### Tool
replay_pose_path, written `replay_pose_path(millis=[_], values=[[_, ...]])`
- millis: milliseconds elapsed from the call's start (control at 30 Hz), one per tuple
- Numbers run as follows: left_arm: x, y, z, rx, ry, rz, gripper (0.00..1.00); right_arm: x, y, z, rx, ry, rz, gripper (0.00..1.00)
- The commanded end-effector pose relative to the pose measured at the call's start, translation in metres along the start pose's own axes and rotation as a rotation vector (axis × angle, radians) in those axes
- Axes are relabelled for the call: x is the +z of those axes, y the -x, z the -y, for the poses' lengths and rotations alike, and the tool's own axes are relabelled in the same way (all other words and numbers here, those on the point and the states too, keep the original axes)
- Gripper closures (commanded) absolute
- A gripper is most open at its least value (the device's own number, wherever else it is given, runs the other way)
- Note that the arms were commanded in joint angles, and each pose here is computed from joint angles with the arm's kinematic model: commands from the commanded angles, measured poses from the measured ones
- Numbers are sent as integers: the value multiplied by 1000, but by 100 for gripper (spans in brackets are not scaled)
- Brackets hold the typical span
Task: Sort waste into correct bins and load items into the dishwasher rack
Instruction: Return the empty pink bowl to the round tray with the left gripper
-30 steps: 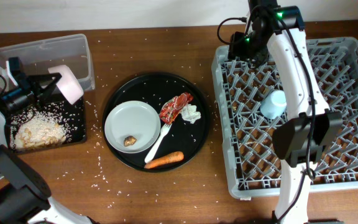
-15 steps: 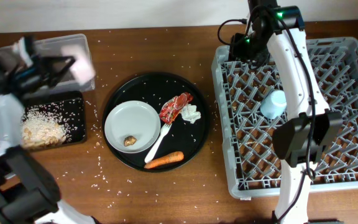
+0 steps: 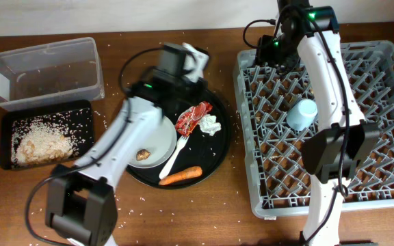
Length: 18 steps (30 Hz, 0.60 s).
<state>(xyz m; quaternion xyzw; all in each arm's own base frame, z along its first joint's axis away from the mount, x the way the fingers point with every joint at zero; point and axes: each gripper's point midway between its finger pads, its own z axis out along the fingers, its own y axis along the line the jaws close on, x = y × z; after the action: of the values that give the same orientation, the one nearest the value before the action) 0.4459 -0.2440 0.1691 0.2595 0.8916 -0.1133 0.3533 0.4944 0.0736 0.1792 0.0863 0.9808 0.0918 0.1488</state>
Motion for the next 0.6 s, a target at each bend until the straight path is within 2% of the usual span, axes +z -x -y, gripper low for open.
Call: replay_pose_path(millis=[0,267,333,400,467,567], values=[[22,-19,-17,123,237,-85,100,-7,3,-2,-11,11,20,39],[35,-41,-14,85,224,-156,99,-7,2,-5,-12,30,14,39],[34,-48,-15,46,228,-181,85,-7,2,-6,-12,33,13,39],[35,-53,-14,29,209,-199,76,-7,2,-6,-12,34,13,39],[35,-54,-19,-20,196,-198,75,-7,2,-7,-11,42,11,39],[30,-52,-36,-147,223,-187,69,-7,1,-13,-18,59,8,39]])
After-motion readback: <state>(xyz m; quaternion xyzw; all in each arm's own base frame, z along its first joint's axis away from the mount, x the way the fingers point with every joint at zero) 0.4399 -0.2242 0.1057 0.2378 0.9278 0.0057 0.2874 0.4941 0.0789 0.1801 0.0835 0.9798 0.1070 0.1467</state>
